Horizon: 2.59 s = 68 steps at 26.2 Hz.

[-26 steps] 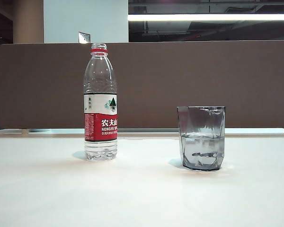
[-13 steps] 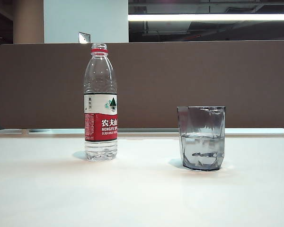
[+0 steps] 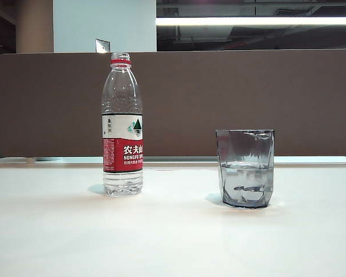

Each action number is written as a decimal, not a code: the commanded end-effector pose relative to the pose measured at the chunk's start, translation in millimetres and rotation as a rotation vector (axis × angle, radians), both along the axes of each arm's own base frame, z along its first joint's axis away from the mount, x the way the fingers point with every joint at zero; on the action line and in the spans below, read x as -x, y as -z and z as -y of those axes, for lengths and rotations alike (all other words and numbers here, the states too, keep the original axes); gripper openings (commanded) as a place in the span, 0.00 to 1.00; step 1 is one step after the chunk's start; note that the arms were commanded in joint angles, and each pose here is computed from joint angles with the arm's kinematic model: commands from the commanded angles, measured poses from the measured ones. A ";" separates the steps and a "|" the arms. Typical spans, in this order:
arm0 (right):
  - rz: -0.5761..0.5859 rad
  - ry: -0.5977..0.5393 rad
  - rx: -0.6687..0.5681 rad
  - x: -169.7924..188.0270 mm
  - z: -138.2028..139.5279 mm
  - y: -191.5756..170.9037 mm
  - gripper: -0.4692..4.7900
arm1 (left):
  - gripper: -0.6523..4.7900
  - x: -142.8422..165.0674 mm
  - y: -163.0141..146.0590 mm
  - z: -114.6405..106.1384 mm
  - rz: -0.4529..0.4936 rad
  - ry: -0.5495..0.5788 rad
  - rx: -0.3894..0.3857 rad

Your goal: Pick up the mineral water bottle with the left hand on the table and pour water into the mug until it's half full.

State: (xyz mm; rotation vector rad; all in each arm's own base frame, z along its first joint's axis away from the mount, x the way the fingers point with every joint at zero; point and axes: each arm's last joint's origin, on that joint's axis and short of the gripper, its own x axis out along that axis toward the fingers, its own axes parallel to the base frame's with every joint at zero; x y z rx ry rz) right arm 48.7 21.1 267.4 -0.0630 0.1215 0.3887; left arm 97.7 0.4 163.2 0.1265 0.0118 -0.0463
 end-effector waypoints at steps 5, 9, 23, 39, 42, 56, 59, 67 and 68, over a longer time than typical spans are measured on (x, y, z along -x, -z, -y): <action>0.021 0.002 -0.007 0.4 0.3 -3.1 0.07 | 0.11 0.3 -3.5 0.2 0.022 0.005 -0.004; 0.021 0.002 -0.008 0.4 0.3 -3.1 0.07 | 0.11 0.3 -3.5 0.2 0.022 0.005 -0.004; 0.098 0.071 -0.037 -13.1 -3.5 12.0 0.07 | 0.11 0.3 -3.5 0.2 0.022 0.005 -0.004; 0.225 0.420 -0.063 -41.9 17.4 72.6 0.07 | 0.11 0.3 -3.5 0.2 0.022 0.005 -0.004; 0.245 0.479 -0.061 -44.0 22.8 77.6 0.07 | 0.11 0.3 -3.5 0.2 0.022 0.005 -0.004; 0.221 0.457 -0.056 -48.1 21.7 93.5 0.07 | 0.11 0.3 -3.5 0.2 0.022 0.005 -0.004; 0.208 0.413 -0.053 -48.3 20.6 94.7 0.07 | 0.11 0.3 -3.5 0.2 0.022 0.005 -0.004; 0.208 0.393 -0.054 -48.3 20.0 94.7 0.07 | 0.11 0.3 -3.5 0.2 0.022 0.005 -0.004; 0.208 0.394 -0.054 -48.3 20.1 94.6 0.07 | 0.11 0.3 -3.5 0.2 0.022 0.005 -0.004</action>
